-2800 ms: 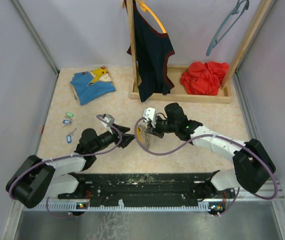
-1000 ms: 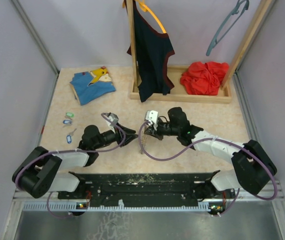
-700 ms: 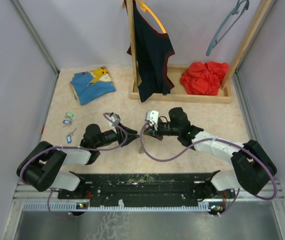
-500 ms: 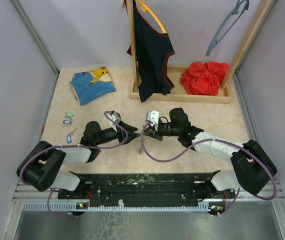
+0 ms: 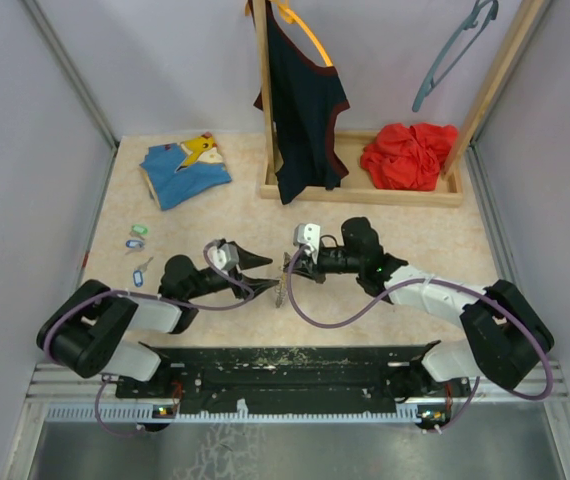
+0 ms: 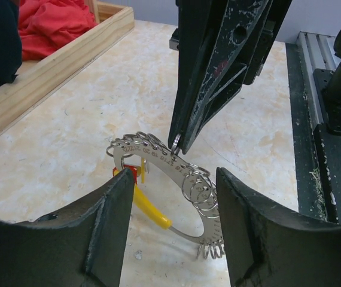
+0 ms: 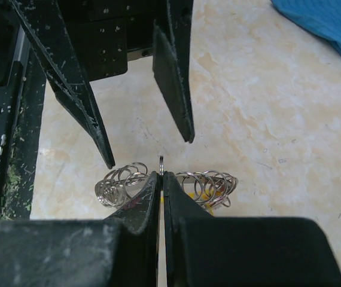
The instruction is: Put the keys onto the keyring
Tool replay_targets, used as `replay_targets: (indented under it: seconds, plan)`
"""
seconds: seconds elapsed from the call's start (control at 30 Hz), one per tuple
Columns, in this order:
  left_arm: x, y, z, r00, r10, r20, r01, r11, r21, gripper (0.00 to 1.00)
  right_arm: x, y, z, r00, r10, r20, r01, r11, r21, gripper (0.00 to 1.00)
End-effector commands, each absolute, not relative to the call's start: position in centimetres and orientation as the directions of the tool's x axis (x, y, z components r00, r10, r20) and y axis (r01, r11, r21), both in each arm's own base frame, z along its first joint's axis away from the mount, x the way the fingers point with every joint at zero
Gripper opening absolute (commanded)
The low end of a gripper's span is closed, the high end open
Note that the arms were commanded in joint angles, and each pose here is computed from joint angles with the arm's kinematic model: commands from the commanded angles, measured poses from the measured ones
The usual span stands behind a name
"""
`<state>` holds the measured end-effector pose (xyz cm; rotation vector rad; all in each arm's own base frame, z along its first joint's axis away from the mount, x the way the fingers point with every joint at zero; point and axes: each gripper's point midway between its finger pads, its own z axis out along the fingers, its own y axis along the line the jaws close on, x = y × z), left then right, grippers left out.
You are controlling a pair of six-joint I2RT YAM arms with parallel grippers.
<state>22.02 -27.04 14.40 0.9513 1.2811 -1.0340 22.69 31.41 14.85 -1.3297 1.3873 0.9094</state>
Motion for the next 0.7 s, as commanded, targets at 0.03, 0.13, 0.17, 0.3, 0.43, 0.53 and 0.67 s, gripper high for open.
replay_targets:
  seconds: [0.03,0.13,0.17,0.3,0.43,0.53,0.67]
  plan:
    - [21.7,-27.1,16.2,0.134,-0.099,-0.986,0.963,0.249,0.105,0.64,22.4,31.7,17.6,0.155,-0.179,-0.972,-0.981,0.088,-0.173,0.00]
    - [22.0,-27.0,16.4,0.131,-0.092,-0.987,0.959,0.265,0.103,0.64,22.3,31.7,17.7,0.160,-0.178,-0.971,-0.980,0.086,-0.178,0.00]
    - [22.0,-27.0,16.4,0.135,-0.086,-0.987,0.959,0.260,0.109,0.64,22.3,31.7,17.7,0.162,-0.178,-0.971,-0.980,0.085,-0.179,0.00]
    - [21.7,-27.1,16.6,0.145,-0.085,-0.986,0.964,0.238,0.121,0.55,22.0,31.7,18.0,0.173,-0.165,-0.971,-0.980,0.073,-0.187,0.00]
    - [21.5,-27.5,16.8,0.133,-0.096,-0.986,0.971,0.210,0.110,0.51,21.7,31.7,18.5,0.189,-0.148,-0.971,-0.978,0.061,-0.200,0.00]
    - [21.4,-27.7,16.7,0.117,-0.103,-0.988,0.977,0.189,0.096,0.45,21.5,31.6,18.7,0.199,-0.139,-0.970,-0.976,0.062,-0.209,0.00]
    - [21.5,-27.8,16.7,0.092,-0.115,-0.989,0.980,0.186,0.070,0.39,21.3,31.6,18.9,0.207,-0.130,-0.970,-0.975,0.055,-0.215,0.00]
